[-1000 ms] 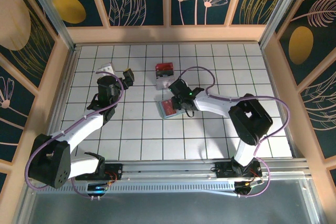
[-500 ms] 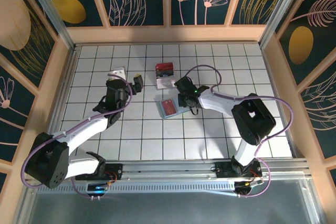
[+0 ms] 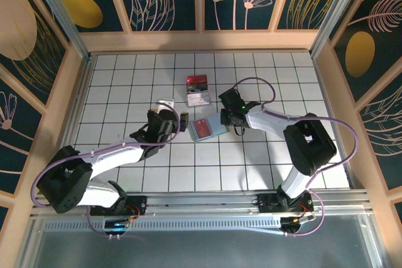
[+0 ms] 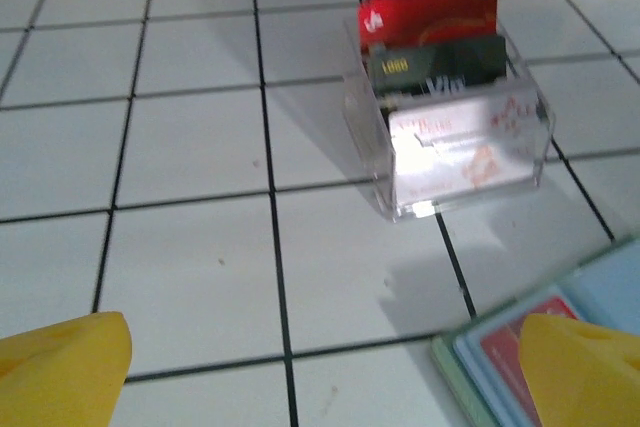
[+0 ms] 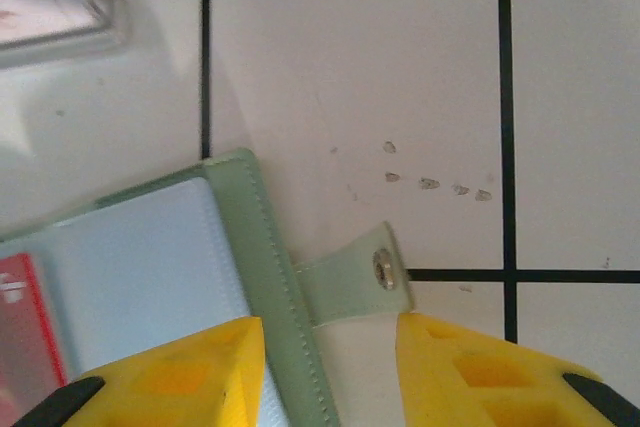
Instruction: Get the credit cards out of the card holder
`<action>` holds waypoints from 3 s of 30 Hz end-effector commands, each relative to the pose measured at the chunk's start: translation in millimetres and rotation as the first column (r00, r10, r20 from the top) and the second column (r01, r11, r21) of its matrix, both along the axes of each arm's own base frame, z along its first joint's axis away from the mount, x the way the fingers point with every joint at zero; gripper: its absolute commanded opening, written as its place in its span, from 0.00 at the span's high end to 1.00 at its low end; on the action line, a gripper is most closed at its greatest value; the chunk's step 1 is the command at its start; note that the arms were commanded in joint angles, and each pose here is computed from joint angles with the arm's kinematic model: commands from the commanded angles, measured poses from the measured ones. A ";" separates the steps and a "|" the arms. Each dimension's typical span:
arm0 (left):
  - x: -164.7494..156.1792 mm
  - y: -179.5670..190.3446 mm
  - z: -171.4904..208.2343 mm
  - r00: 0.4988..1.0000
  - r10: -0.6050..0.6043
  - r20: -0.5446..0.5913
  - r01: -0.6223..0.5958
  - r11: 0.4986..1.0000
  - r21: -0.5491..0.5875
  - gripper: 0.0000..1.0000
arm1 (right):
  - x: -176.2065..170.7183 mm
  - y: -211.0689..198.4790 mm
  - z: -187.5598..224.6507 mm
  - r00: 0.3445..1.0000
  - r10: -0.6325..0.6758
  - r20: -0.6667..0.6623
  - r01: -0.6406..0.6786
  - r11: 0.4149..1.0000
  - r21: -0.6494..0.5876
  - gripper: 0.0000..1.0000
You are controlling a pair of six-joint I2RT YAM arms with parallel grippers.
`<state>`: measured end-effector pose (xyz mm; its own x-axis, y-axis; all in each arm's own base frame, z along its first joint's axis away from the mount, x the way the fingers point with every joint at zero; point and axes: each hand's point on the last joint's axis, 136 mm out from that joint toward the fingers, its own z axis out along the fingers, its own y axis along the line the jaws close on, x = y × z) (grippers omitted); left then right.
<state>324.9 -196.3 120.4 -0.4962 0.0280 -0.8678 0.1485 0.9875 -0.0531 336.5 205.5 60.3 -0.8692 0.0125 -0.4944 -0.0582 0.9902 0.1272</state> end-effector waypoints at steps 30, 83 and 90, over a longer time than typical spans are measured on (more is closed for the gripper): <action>-6.7 -22.9 -83.1 0.983 0.035 -0.183 -0.017 0.995 0.096 0.01 | -29.2 94.1 -7.2 0.957 0.233 -0.171 -0.154 0.911 0.383 0.73; -9.4 -12.8 -110.4 0.971 0.052 -0.235 0.006 0.971 0.241 0.01 | -29.3 96.8 -31.7 0.943 0.259 -0.211 -0.135 0.873 0.468 0.75; -8.7 -13.2 -112.0 0.970 0.053 -0.239 0.007 0.970 0.245 0.01 | -30.7 96.9 -41.9 0.939 0.262 -0.221 -0.150 0.894 0.423 0.73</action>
<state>322.1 -214.6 24.2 -0.6612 0.1501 -0.7351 0.1137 0.9885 0.0995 310.2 303.4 31.7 -0.9687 -0.0074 -0.2482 -0.1561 0.7954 0.5856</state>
